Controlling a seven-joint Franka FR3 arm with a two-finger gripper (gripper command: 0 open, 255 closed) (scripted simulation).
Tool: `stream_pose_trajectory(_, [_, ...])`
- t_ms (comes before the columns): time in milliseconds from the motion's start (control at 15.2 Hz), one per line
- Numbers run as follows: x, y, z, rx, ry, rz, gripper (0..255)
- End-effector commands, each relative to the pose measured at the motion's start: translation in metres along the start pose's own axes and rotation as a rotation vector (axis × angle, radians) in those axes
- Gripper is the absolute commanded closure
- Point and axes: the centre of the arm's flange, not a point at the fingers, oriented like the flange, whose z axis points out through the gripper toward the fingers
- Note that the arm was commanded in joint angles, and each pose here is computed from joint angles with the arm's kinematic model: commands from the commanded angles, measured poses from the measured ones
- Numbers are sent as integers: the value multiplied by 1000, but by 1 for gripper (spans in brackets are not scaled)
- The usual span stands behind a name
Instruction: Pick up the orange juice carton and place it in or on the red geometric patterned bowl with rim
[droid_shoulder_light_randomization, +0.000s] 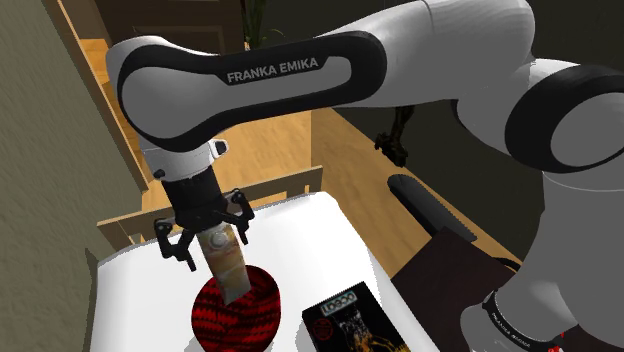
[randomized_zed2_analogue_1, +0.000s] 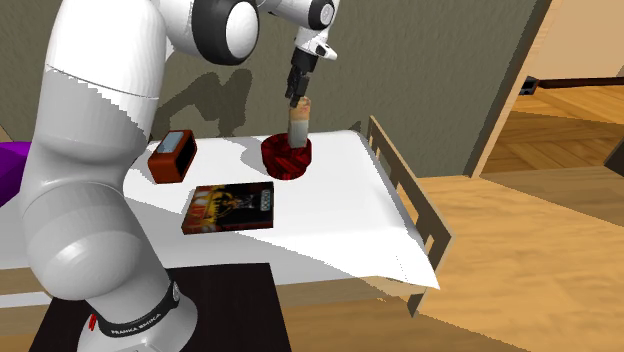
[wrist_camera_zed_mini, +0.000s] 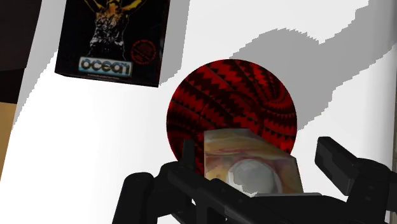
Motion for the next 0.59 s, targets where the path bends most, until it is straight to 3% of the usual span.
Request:
stream_pose_trajectory(0, [0, 0, -12, -1, -2, 0, 0])
stream_pose_trajectory(198, [1, 0, -49, -1, -2, 0, 0])
stream_pose_trajectory(528, [1, 0, -49, -1, -2, 0, 0])
